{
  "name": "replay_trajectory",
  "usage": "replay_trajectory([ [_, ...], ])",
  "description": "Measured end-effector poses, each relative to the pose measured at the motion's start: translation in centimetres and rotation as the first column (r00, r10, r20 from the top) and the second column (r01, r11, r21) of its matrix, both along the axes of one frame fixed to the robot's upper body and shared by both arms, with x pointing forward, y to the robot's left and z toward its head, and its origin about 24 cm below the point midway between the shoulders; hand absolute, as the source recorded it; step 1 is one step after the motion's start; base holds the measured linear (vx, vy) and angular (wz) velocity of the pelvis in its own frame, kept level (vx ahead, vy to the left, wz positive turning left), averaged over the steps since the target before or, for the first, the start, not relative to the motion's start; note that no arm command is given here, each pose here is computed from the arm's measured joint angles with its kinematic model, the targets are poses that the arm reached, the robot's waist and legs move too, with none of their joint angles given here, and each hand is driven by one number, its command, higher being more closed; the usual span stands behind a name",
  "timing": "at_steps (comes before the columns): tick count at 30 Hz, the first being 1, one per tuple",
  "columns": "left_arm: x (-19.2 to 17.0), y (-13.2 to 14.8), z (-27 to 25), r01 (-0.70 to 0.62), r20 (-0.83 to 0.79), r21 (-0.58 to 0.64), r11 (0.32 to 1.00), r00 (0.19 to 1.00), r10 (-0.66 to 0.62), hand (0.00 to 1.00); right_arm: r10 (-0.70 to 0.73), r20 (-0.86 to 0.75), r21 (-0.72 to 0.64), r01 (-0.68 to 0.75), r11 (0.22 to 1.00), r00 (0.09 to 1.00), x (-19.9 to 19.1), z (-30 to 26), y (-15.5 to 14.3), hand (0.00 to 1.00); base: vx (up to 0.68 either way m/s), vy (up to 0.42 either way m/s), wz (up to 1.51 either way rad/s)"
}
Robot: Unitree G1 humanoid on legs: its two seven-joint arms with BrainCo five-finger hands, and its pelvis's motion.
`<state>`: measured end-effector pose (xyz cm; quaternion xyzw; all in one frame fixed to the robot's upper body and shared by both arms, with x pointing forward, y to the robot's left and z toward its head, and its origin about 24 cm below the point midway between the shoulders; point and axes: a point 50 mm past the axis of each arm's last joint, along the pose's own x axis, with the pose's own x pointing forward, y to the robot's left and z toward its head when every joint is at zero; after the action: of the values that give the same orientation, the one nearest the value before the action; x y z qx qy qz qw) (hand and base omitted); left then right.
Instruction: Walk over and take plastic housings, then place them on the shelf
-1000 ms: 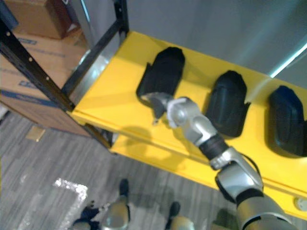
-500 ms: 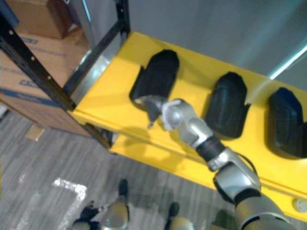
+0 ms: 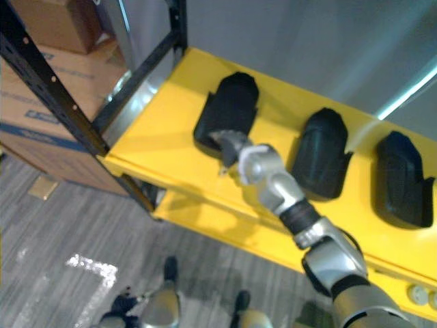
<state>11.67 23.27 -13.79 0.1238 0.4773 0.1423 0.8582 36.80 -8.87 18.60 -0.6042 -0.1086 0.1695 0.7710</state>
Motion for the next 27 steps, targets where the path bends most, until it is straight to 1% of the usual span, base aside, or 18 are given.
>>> replay_trajectory([
  [3,-0.2,0.1,0.0,-0.007,-0.004,-0.002,1.000,1.000,0.007,0.00,-0.003,0.060,0.040,0.001,0.999,0.998,0.1,1.1,-1.1,0.00,0.00,0.000,-0.01],
  [8,-0.8,0.5,-0.1,-0.012,-0.018,0.008,1.000,1.000,0.012,0.00,0.014,0.176,0.074,-0.027,0.997,0.984,-0.4,3.2,-2.2,0.00,0.01,-0.001,-0.11],
  [11,-1.7,0.9,-0.3,-0.022,-0.064,0.014,1.000,0.998,0.023,0.00,0.007,0.254,0.122,-0.039,0.992,0.967,-0.7,4.6,-3.1,0.00,0.06,-0.008,-0.09],
  [15,-2.7,1.0,-0.8,-0.034,-0.121,0.007,0.999,0.992,0.034,0.00,-0.065,0.397,0.219,-0.026,0.975,0.915,-0.9,7.8,-4.6,0.00,0.06,-0.019,-0.18],
  [16,-2.9,1.1,-0.9,-0.035,-0.137,0.003,0.999,0.990,0.035,0.00,-0.104,0.445,0.263,-0.018,0.965,0.889,-1.0,9.0,-5.4,0.00,0.03,-0.038,-0.18],
  [17,-3.1,1.1,-1.0,-0.028,-0.150,-0.006,1.000,0.988,0.026,0.00,-0.191,0.517,0.336,0.008,0.942,0.834,-1.4,11.0,-7.3,0.00,0.03,-0.038,-0.19],
  [18,-3.2,1.1,-1.0,-0.026,-0.153,-0.008,1.000,0.988,0.025,0.00,-0.227,0.543,0.362,0.019,0.932,0.808,-1.6,11.9,-8.2,0.00,0.00,-0.035,-0.28],
  [20,-3.3,1.1,-1.1,-0.028,-0.160,-0.014,0.999,0.987,0.026,0.00,-0.402,0.643,0.451,0.101,0.887,0.652,-3.1,14.9,-12.9,0.00,-0.02,-0.024,-0.28],
  [21,-3.5,1.1,-1.1,-0.030,-0.165,-0.016,0.999,0.986,0.027,0.00,-0.440,0.662,0.475,0.114,0.872,0.606,-3.7,15.6,-14.2,0.00,-0.02,-0.021,-0.39],
  [22,-3.9,1.1,-1.3,-0.033,-0.184,-0.021,0.999,0.983,0.029,0.00,-0.513,0.690,0.524,0.136,0.841,0.511,-5.1,16.9,-16.7,0.00,-0.03,-0.028,-0.38],
  [23,-4.1,1.0,-1.4,-0.036,-0.194,-0.023,0.999,0.981,0.031,0.00,-0.544,0.699,0.548,0.140,0.824,0.463,-6.0,17.4,-17.9,0.00,-0.03,-0.030,-0.45],
  [24,-4.5,0.9,-1.6,-0.044,-0.209,-0.030,0.999,0.977,0.037,0.00,-0.597,0.716,0.586,0.153,0.796,0.363,-8.2,17.7,-20.5,0.00,-0.03,-0.029,-0.42],
  [25,-4.8,0.7,-1.8,-0.053,-0.221,-0.039,0.998,0.974,0.043,0.00,-0.630,0.722,0.610,0.166,0.775,0.285,-10.3,17.5,-22.6,0.00,-0.01,-0.020,-0.49],
  [26,-5.0,0.6,-1.9,-0.055,-0.229,-0.043,0.998,0.972,0.044,0.00,-0.648,0.715,0.627,0.168,0.761,0.263,-11.3,17.2,-23.5,0.00,-0.02,-0.018,-0.56],
  [27,-5.6,0.4,-2.1,-0.068,-0.247,-0.055,0.996,0.968,0.052,0.00,-0.685,0.685,0.663,0.177,0.727,0.247,-13.0,16.0,-25.2,0.00,-0.03,-0.019,-0.54],
])
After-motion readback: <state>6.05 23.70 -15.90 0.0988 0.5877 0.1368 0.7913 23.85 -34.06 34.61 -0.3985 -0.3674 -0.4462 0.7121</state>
